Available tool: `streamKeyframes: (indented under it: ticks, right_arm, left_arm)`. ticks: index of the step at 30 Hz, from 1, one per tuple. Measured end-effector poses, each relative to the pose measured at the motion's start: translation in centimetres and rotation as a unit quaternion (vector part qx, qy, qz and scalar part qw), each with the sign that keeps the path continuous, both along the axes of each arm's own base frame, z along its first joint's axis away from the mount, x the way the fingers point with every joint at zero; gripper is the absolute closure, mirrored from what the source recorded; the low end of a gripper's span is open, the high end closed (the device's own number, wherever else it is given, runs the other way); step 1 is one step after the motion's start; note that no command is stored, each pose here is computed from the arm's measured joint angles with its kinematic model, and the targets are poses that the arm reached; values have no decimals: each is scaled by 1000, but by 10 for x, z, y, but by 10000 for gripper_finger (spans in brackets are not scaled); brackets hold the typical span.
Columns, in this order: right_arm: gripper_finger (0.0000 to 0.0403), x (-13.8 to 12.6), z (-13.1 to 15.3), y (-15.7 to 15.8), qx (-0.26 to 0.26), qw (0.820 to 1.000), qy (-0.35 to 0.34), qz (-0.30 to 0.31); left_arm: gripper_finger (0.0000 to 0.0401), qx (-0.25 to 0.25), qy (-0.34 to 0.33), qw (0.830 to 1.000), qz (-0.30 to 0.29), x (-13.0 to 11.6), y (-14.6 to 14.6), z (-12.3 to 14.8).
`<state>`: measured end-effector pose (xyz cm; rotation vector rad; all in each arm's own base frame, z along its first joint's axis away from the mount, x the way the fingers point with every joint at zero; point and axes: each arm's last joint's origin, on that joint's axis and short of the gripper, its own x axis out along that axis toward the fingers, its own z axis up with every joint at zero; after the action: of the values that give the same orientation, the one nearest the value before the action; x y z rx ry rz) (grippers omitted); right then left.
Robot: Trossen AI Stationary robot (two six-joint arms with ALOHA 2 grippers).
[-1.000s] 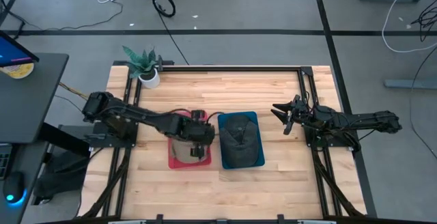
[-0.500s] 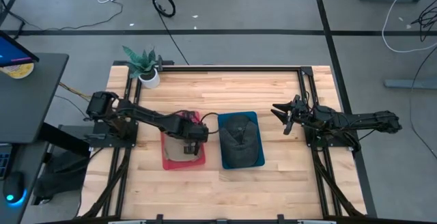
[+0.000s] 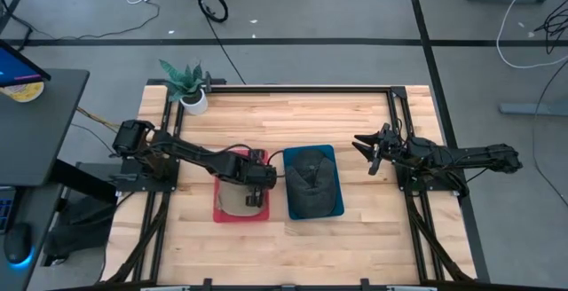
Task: Pick & Place hat
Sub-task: Put the brown cap into the red bin, then return to Home Position
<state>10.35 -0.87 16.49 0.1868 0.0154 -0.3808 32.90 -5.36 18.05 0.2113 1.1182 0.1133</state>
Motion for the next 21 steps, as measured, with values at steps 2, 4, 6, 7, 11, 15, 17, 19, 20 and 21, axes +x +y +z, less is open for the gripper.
streamKeyframes:
  ticks: [2, 4, 6, 7, 11, 15, 17, 19, 20, 21]
  right_arm:
    - [266, 0, 0, 0, 0, 1000, 0, 0]
    - [266, 0, 0, 0, 0, 1000, 0, 0]
    - [266, 0, 0, 0, 0, 1000, 0, 0]
    - [266, 0, 0, 0, 0, 1000, 0, 0]
    - [266, 0, 0, 0, 0, 1000, 0, 0]
    - [266, 0, 0, 0, 0, 1000, 0, 0]
    - [266, 0, 0, 0, 0, 1000, 0, 0]
    - [266, 0, 0, 0, 0, 1000, 0, 0]
    - [266, 0, 0, 0, 0, 1000, 0, 0]
    - [266, 0, 0, 0, 0, 1000, 0, 0]
  left_arm:
    - [307, 0, -3, 1000, 0, 2, 0, 5]
    - [307, 3, 2, 1000, -1, 3, 0, 9]
    - [307, 6, 8, 1000, 0, 4, 0, 15]
    - [307, 10, 12, 1000, 1, 5, 0, 19]
    - [307, 21, 20, 1000, 5, 7, 0, 33]
    - [307, 12, 1, 1000, 13, 12, -1, 45]
    - [307, -2, -22, 999, 23, 16, -2, 48]
    - [307, -16, -36, 998, 42, 18, -3, 49]
    - [307, -27, -38, 997, 55, 18, -3, 49]
    - [307, -39, -40, 996, 64, 18, -4, 49]
